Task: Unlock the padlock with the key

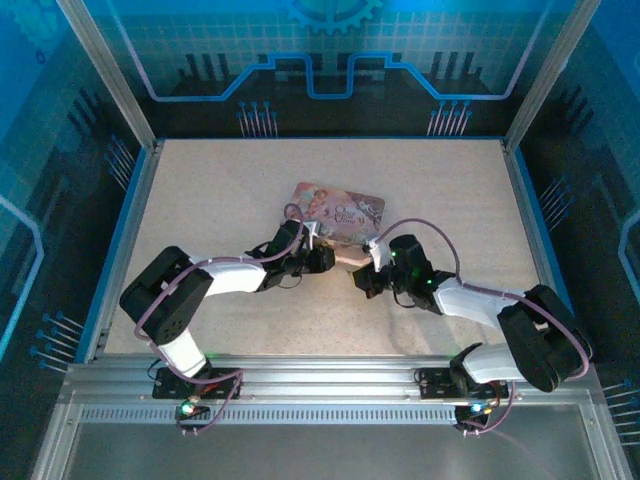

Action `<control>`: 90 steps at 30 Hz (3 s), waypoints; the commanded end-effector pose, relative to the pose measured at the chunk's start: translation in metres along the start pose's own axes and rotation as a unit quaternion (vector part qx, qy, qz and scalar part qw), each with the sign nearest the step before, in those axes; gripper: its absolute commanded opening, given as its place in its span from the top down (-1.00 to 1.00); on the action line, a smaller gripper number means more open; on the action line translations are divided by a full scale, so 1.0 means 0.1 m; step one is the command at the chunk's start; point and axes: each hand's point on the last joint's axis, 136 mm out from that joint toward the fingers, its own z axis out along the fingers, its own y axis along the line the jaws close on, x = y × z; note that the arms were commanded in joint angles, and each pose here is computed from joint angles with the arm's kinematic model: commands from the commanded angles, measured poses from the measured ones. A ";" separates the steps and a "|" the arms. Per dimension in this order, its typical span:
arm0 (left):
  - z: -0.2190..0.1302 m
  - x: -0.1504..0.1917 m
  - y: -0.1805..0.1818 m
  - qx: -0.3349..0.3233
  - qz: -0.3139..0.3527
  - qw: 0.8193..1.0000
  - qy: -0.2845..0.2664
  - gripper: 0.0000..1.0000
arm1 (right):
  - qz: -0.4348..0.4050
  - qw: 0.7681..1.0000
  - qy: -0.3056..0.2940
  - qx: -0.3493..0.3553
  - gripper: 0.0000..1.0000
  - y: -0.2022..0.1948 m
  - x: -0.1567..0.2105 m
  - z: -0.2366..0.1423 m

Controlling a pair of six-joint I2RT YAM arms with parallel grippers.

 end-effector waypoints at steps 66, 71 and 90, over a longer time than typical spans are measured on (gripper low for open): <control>-0.17 -0.21 -0.50 0.064 -0.034 0.997 -0.002 0.55 | -0.106 0.987 -0.115 0.034 1.00 -0.08 -0.20 0.29; -0.17 -0.21 -0.51 0.066 -0.036 0.997 -0.002 0.55 | -0.110 0.987 -0.113 0.027 1.00 -0.05 -0.19 0.28; -0.18 -0.20 -0.53 0.072 -0.042 0.996 0.000 0.55 | -0.106 0.989 -0.091 0.057 1.00 -0.19 -0.05 0.28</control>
